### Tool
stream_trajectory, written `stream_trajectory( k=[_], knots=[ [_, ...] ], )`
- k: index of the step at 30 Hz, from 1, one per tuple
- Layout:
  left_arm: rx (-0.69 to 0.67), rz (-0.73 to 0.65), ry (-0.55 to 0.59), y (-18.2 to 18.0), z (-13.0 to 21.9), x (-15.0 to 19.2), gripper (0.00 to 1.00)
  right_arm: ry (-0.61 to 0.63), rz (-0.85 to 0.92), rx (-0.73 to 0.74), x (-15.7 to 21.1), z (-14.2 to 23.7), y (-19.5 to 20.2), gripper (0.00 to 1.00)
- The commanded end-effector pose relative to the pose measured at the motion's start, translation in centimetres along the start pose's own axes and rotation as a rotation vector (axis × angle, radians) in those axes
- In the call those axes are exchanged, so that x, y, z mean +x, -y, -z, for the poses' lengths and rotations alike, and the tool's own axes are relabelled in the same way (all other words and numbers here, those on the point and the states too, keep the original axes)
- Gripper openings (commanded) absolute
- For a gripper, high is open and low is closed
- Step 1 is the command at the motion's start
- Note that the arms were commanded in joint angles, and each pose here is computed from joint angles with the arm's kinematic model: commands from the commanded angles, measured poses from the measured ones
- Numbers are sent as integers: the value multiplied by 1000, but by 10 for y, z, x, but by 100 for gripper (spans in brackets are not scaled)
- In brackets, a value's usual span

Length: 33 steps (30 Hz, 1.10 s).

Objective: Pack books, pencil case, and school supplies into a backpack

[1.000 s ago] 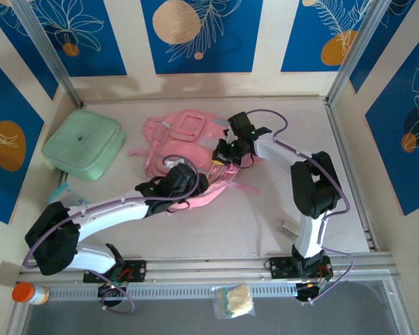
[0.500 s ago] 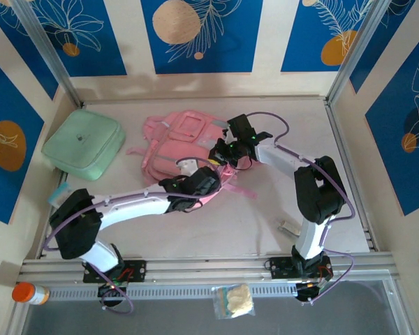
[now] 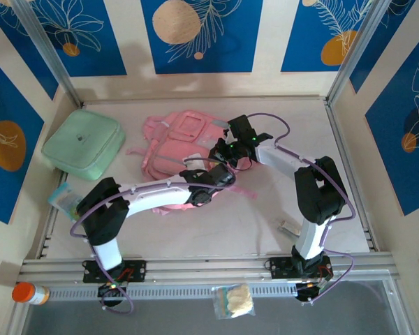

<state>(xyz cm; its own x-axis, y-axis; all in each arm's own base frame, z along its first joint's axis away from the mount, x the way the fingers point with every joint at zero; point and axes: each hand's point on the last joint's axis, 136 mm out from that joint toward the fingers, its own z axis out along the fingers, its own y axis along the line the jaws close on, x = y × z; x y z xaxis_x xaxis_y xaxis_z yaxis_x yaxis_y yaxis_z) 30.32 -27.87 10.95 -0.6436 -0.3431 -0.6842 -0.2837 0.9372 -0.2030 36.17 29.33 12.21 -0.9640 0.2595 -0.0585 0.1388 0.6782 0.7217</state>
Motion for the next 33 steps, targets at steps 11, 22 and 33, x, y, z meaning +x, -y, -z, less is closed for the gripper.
stream_trajectory(
  k=[11,22,33],
  knots=[
    [-163,32,28,-84,19,-7,99,6,36,-92,-6,14,-27,0],
    [29,27,-4,-39,32,-18,99,13,35,-103,-8,18,-33,0],
    [24,66,-23,-12,13,-8,99,6,23,-100,-8,13,-31,0]
  ],
)
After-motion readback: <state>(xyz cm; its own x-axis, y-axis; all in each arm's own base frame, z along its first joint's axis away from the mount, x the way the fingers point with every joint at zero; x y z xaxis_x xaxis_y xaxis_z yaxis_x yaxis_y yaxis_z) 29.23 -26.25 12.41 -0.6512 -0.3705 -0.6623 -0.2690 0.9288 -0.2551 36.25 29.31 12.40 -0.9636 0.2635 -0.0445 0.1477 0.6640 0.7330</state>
